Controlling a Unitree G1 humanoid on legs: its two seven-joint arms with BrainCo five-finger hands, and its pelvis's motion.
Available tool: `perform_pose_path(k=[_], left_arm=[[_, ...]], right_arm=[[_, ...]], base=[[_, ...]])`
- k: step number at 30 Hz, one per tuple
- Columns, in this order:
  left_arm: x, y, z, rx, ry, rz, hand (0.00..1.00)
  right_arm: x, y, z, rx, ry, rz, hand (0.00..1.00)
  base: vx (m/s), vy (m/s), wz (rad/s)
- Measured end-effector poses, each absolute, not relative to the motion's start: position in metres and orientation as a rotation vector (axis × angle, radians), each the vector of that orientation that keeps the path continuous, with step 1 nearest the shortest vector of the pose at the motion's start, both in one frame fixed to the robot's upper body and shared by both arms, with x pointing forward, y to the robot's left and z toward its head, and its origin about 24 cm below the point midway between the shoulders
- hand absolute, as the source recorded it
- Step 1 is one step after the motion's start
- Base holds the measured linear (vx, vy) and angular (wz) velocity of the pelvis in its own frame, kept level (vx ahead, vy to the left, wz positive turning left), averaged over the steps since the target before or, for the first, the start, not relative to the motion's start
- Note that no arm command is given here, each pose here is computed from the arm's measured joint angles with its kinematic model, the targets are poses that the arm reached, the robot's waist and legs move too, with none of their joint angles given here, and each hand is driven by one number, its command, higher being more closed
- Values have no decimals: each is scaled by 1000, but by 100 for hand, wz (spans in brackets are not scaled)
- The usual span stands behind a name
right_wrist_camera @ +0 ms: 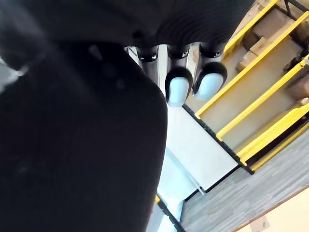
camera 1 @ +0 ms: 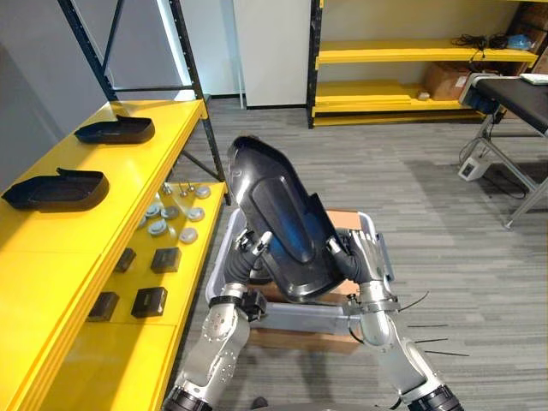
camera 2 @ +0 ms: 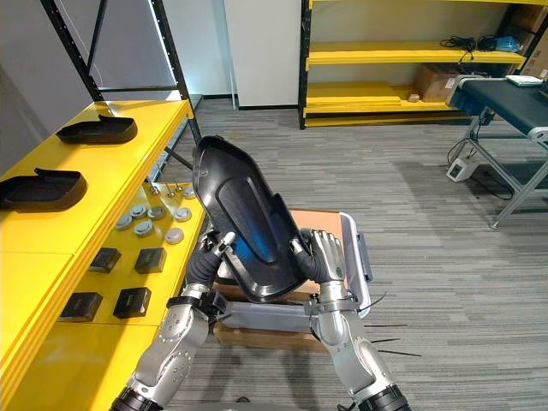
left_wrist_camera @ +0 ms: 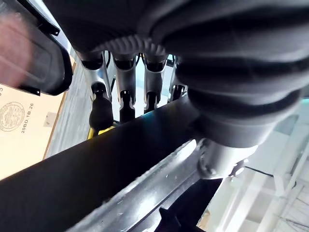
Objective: Walk over and take plastic housings, then place them on the shelf
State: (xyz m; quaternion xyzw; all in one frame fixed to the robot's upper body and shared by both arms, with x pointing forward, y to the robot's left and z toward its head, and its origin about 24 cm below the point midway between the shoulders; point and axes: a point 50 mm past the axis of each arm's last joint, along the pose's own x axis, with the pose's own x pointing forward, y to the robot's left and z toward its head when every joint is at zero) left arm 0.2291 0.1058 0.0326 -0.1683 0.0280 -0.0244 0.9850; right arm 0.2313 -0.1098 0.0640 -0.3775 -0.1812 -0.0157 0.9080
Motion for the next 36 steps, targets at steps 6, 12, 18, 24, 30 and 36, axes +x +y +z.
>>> perform_pose_path(k=[6, 12, 18, 24, 30, 36], left_arm=[[230, 107, 34, -231, 31, -49, 100], [233, 105, 41, -159, -29, -18, 100], [236, 96, 54, -101, -104, -20, 100], [227, 134, 28, 14, 16, 126, 100], [223, 149, 24, 4, 40, 203, 100], [220, 165, 25, -10, 32, 284, 100]], right_arm=[[235, -112, 80, -658, -408, -49, 0], [243, -116, 114, -440, -479, -19, 0], [239, -128, 141, -190, -554, 13, 0], [216, -205, 199, 181, -895, -302, 0], [209, -254, 174, 258, -812, -498, 0], [194, -308, 90, 195, -417, -804, 0]], base=[[0, 0, 0], [0, 0, 1], [0, 0, 1], [0, 0, 0], [0, 0, 0], [0, 0, 0]])
